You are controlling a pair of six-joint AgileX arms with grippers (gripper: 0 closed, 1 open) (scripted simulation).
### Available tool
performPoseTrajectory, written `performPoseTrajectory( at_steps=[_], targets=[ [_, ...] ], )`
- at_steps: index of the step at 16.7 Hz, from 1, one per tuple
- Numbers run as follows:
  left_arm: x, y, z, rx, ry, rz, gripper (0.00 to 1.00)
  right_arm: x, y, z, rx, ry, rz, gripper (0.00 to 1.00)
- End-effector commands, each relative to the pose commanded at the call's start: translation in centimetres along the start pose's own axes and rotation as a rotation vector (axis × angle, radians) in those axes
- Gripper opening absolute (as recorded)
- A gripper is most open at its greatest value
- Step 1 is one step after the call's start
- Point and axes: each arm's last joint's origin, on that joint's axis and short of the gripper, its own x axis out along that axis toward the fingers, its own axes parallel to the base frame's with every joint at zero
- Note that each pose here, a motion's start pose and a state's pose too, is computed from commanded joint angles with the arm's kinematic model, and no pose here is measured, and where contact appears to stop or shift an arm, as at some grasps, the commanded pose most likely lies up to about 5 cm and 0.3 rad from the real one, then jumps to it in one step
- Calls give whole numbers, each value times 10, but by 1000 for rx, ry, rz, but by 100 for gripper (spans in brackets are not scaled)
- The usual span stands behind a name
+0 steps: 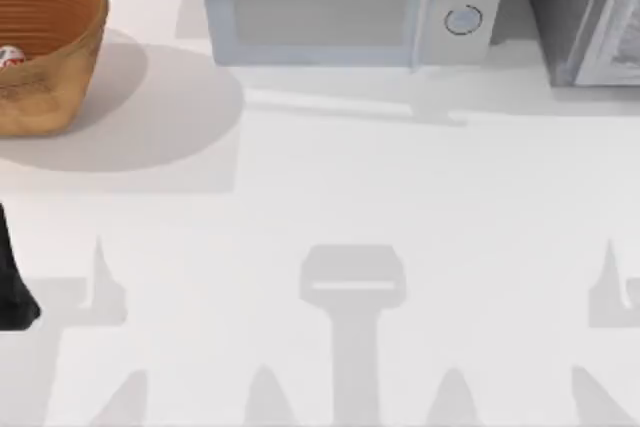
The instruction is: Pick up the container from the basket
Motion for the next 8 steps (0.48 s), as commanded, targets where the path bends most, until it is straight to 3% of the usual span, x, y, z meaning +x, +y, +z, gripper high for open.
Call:
performPoseTrajectory(
  at_steps=[4, 8],
  targets=[
    [0, 1, 3, 3, 22, 10, 100, 0, 0, 0, 0, 0, 0, 100],
    [6, 5, 29, 12, 136, 50, 100, 0, 0, 0, 0, 0, 0, 100]
  ],
)
